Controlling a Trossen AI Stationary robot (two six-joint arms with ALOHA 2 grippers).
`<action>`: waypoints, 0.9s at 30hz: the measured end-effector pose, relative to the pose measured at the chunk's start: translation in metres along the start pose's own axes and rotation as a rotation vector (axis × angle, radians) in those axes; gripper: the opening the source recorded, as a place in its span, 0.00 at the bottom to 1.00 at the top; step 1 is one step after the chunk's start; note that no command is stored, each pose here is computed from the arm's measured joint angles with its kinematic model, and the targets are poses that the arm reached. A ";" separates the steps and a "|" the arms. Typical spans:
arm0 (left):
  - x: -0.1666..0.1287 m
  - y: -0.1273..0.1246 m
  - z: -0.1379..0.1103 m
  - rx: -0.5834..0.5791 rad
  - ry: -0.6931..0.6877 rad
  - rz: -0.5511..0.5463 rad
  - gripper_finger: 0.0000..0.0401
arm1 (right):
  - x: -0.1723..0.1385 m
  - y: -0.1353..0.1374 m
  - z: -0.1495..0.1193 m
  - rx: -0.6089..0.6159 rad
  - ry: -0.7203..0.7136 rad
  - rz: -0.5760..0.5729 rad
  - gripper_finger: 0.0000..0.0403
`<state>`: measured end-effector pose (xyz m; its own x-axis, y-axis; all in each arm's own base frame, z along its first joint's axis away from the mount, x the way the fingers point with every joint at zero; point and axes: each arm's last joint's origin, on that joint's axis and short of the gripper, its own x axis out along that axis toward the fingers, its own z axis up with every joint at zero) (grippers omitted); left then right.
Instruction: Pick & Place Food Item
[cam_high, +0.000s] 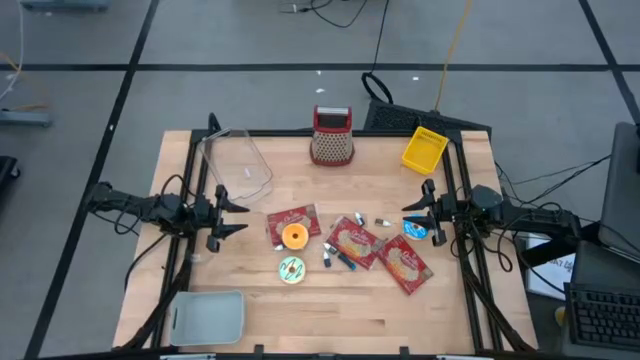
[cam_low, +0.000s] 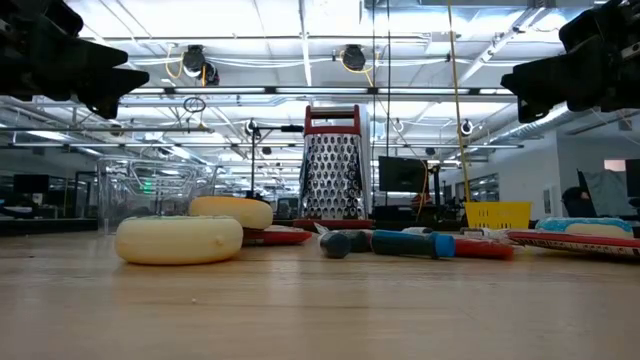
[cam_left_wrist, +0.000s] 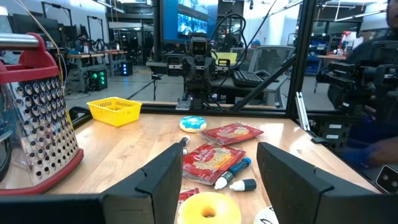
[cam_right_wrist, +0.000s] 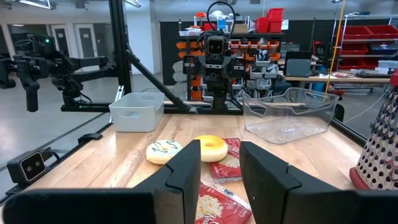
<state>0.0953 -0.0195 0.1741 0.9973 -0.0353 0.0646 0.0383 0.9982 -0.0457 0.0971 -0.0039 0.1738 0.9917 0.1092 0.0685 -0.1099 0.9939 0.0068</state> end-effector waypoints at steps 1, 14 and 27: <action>0.000 0.000 0.000 0.000 0.000 0.000 0.52 | 0.000 0.000 0.000 0.000 0.000 0.000 0.25; 0.000 0.000 0.000 0.000 0.001 0.000 0.52 | 0.000 0.000 0.000 0.000 0.000 0.000 0.25; 0.000 0.000 0.000 0.000 0.001 0.000 0.52 | 0.000 0.000 0.002 -0.003 -0.021 0.001 0.25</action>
<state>0.0954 -0.0195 0.1740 0.9973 -0.0353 0.0637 0.0382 0.9982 -0.0455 0.0970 -0.0038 0.1759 0.9899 0.1097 0.0895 -0.1105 0.9939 0.0042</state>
